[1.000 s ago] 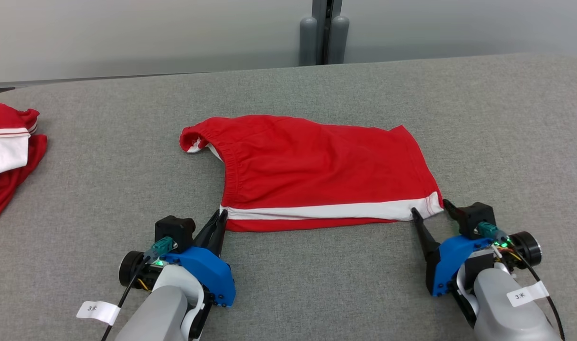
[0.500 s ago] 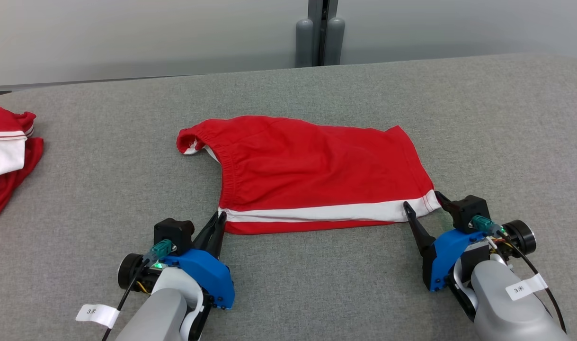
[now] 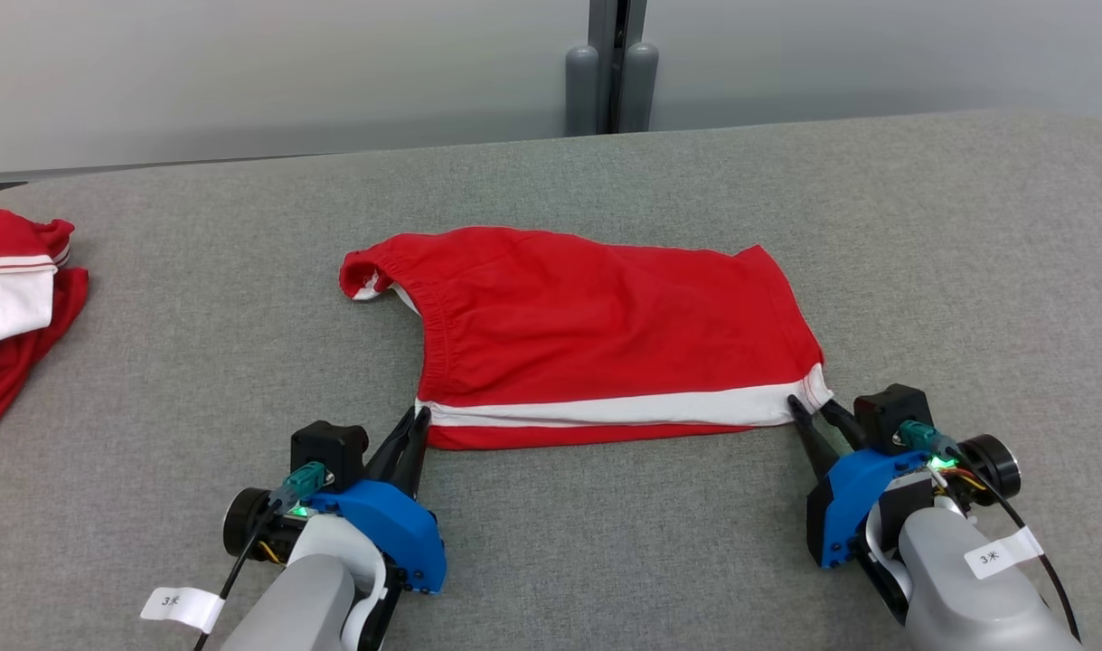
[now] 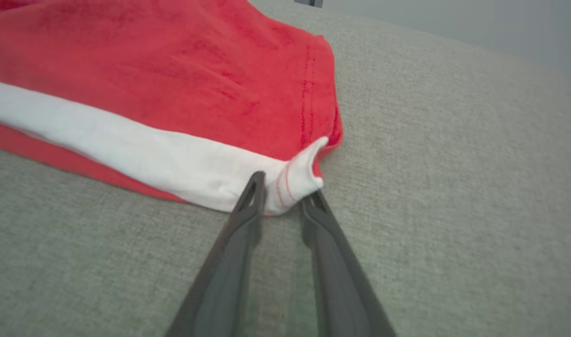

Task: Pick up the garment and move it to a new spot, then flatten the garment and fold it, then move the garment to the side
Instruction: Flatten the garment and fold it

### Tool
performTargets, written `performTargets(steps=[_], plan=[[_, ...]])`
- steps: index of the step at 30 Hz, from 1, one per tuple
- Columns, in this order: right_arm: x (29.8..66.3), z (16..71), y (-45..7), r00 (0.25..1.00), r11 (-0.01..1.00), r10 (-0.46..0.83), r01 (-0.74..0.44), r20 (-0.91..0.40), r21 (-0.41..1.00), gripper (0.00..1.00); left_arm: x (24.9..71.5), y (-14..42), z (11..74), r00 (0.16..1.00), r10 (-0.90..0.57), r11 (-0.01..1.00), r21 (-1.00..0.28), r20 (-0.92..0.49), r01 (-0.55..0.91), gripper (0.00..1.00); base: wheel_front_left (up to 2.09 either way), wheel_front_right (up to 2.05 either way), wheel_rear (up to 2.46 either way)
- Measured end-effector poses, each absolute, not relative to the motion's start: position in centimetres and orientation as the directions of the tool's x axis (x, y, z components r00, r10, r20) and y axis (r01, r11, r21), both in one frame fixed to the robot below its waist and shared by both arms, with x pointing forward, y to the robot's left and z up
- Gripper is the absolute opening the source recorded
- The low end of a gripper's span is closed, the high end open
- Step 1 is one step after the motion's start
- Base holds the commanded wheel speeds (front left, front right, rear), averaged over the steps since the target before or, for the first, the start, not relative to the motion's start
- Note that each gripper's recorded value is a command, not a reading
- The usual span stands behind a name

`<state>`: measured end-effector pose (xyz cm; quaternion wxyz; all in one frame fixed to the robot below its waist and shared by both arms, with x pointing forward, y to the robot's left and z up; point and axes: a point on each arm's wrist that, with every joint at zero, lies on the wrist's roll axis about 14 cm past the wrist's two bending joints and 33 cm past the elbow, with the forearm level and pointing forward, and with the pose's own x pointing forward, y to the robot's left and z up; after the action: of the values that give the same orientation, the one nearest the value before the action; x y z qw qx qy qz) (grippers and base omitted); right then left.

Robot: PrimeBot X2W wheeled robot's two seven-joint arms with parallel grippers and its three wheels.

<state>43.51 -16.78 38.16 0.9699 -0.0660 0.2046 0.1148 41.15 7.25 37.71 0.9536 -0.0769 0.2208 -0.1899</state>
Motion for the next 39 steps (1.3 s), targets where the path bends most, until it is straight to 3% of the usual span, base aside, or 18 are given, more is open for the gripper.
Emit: performTargets(steps=[1, 2, 3, 12, 21, 27, 31, 35, 39], plan=[[43.6, 38.3, -16.8, 0.893, 0.966, 0.195, -0.247, -0.406, -0.079, 0.12, 41.2, 7.2, 37.9, 0.834, -0.396, 0.916, -0.233, -0.383, 0.328, 0.0, 0.0, 0.0, 0.0], [43.8, 38.6, -16.8, 0.897, 0.966, 0.196, -0.246, -0.397, -0.08, 0.02, 41.2, 7.2, 38.0, 0.836, -0.398, 0.914, -0.237, -0.377, 0.328, 0.0, 0.0, 0.0, 0.0], [44.0, 39.0, -16.9, 0.902, 0.967, 0.195, -0.243, -0.385, -0.08, 0.0, 41.3, 7.1, 38.2, 0.838, -0.4, 0.913, -0.237, -0.371, 0.331, 0.0, 0.0, 0.0, 0.0], [46.1, 44.5, -16.9, 0.961, 0.98, 0.186, -0.197, -0.204, -0.035, 0.0, 42.8, 6.5, 42.1, 0.883, -0.411, 0.9, -0.254, -0.227, 0.354, 0.0, 0.0, 0.0, 0.0], [46.6, 54.3, -15.7, 0.974, 0.97, 0.2, -0.212, 0.107, 0.118, 0.0, 44.6, 6.7, 53.5, 0.909, -0.398, 0.877, -0.236, 0.126, 0.417, 0.0, 0.0, 0.0, 0.0], [44.7, 62.8, -16.7, 0.927, 0.957, 0.206, -0.258, 0.313, 0.135, 0.0, 42.9, 7.6, 63.9, 0.822, -0.391, 0.861, -0.151, 0.414, 0.486, 0.0, 0.0, 0.0, 0.0], [42.3, 68.1, -17.7, 0.884, 0.957, 0.202, -0.269, 0.422, 0.106, 0.0, 40.9, 7.9, 70.0, 0.736, -0.416, 0.848, -0.065, 0.534, 0.526, 0.0, 0.0, 0.0, 0.0], [40.0, 71.8, -18.7, 0.858, 0.96, 0.185, -0.262, 0.479, 0.098, 0.0, 39.1, 7.1, 74.8, 0.653, -0.478, 0.82, 0.032, 0.587, 0.571, 0.0, 0.0, 0.0, 0.0], [39.0, 73.4, -19.0, 0.856, 0.967, 0.181, -0.245, 0.485, 0.072, 0.0, 39.0, 6.2, 76.5, 0.627, -0.53, 0.792, 0.069, 0.571, 0.606, 0.0, 0.0, 0.0, 0.0]])
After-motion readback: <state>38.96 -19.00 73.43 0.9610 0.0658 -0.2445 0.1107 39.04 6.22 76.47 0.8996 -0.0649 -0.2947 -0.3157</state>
